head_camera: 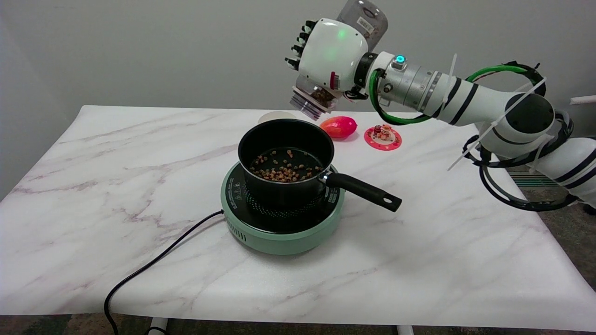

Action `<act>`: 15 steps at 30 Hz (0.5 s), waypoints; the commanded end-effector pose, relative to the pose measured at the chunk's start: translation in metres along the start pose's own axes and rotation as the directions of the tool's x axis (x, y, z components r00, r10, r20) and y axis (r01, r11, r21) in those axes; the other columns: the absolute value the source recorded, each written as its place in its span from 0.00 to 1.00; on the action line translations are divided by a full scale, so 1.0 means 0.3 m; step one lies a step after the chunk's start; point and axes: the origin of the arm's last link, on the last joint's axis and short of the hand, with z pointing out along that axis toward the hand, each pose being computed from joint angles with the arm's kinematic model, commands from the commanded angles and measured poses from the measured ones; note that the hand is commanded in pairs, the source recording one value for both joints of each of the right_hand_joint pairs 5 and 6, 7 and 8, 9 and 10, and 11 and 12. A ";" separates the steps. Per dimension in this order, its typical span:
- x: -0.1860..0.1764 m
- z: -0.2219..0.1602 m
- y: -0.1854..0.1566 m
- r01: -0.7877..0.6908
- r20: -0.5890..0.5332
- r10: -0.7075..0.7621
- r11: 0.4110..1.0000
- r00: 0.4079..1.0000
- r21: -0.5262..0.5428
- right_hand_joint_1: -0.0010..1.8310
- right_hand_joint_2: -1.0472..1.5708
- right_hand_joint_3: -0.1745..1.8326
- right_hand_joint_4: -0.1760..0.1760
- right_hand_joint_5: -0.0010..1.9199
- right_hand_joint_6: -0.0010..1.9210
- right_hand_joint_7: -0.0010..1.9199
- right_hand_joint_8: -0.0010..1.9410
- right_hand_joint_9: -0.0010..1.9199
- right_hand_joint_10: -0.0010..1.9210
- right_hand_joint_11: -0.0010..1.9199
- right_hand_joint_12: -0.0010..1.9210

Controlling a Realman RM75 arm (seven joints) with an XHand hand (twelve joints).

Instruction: Pour the contents of the bottle into the soup pot.

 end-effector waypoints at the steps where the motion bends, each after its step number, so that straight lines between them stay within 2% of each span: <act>1: 0.083 0.089 0.050 0.140 -0.068 -0.135 0.988 0.988 0.061 0.80 0.69 0.42 0.50 1.00 1.00 0.98 0.97 0.66 0.66 0.59 0.59; 8: 0.081 0.090 0.060 0.189 -0.061 -0.185 0.980 0.981 0.068 0.80 0.70 0.41 0.50 1.00 1.00 0.98 0.97 0.67 0.67 0.60 0.60; 15: 0.049 0.091 0.034 0.175 -0.037 -0.173 0.980 0.984 0.093 0.79 0.72 0.39 0.50 1.00 1.00 0.98 0.97 0.67 0.67 0.60 0.60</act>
